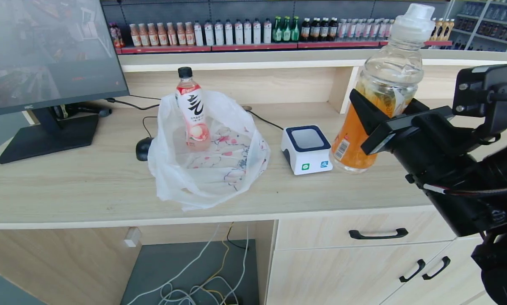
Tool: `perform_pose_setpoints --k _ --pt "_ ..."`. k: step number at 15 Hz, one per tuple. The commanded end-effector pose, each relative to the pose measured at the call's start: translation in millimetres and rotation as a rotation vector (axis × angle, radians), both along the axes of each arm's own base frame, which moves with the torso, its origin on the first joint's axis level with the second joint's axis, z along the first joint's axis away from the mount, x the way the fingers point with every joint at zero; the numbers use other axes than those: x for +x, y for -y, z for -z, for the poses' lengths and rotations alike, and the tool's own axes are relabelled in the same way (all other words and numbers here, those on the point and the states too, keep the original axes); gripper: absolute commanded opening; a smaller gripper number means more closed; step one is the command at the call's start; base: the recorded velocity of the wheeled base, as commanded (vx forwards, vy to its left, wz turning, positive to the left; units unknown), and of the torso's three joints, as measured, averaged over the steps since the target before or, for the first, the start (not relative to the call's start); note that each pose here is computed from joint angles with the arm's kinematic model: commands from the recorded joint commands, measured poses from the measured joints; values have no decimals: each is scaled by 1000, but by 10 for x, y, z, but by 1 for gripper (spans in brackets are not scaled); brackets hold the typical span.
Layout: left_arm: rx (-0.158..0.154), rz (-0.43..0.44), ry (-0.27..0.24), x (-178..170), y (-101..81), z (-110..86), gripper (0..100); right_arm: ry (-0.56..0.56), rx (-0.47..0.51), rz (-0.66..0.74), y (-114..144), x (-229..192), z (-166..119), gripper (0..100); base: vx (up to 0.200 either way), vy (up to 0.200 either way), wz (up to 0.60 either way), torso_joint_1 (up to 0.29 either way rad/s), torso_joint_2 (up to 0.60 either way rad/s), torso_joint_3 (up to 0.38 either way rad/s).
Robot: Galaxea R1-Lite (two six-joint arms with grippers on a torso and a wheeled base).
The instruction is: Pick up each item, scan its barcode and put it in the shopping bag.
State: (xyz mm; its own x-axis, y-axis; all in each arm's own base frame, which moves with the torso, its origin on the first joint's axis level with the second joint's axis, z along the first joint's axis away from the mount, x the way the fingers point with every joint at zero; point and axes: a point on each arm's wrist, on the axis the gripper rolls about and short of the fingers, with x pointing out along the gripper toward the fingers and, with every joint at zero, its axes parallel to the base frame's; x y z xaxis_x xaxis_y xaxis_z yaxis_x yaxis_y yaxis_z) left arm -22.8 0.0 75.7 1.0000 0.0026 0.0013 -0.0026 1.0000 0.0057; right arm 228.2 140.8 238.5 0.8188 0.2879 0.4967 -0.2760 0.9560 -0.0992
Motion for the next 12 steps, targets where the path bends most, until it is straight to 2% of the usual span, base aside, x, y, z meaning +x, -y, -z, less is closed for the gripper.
perform_pose_setpoints --k 1,4,7,12 --pt "0 -1 2 0 0 -1 100 0 3 12 14 0 -3 0 0 0 0 0 0 0" --pt "0 1 2 0 0 -1 100 -3 20 44 23 14 -16 0 0 0 0 0 0 0" --pt "0 1 2 0 0 -1 100 -3 -58 81 -15 59 50 0 0 0 0 0 0 0" --pt "0 -1 2 0 0 -1 100 68 -160 140 -163 207 -72 0 0 0 0 0 0 0"
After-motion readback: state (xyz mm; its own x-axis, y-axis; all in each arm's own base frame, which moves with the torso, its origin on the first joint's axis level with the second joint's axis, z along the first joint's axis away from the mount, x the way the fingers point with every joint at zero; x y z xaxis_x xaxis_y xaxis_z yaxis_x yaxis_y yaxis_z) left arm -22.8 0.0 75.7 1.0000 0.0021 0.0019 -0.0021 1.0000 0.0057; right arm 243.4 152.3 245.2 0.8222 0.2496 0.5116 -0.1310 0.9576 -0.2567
